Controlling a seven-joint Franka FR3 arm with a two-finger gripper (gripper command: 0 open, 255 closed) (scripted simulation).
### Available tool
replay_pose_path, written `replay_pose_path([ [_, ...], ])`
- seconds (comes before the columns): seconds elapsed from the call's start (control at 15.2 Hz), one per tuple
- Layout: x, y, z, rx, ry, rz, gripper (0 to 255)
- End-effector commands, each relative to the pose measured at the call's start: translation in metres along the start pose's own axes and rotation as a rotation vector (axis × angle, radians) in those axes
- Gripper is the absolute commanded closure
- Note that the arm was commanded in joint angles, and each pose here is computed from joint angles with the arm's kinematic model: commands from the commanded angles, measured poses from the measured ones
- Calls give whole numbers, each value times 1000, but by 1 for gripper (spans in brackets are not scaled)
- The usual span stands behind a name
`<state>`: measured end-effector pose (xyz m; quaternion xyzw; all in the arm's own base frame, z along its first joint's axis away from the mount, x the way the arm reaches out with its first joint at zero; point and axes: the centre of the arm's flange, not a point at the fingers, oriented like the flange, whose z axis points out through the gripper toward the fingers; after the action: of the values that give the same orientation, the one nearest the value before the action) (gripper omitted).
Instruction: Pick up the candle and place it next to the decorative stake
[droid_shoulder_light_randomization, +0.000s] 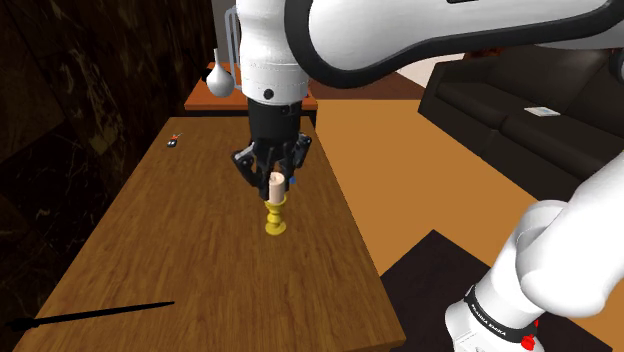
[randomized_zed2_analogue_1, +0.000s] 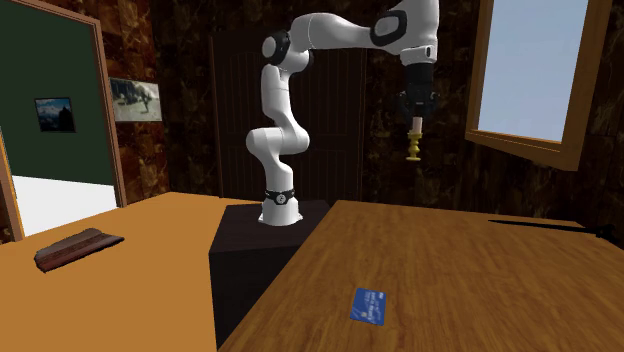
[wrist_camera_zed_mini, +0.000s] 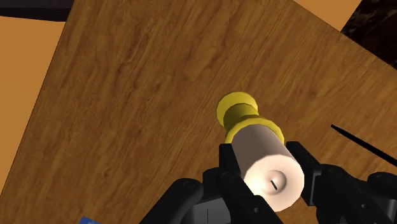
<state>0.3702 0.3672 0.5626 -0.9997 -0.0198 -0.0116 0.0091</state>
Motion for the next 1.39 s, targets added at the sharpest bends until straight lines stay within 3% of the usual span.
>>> replay_pose_path([
  [0.0, -6, -26, -1, 1, 0, 2, 255],
  [1.06, -32, -236, 1, 1, 0, 2, 255],
  [1.32, -33, -235, 22, 1, 0, 2, 255],
])
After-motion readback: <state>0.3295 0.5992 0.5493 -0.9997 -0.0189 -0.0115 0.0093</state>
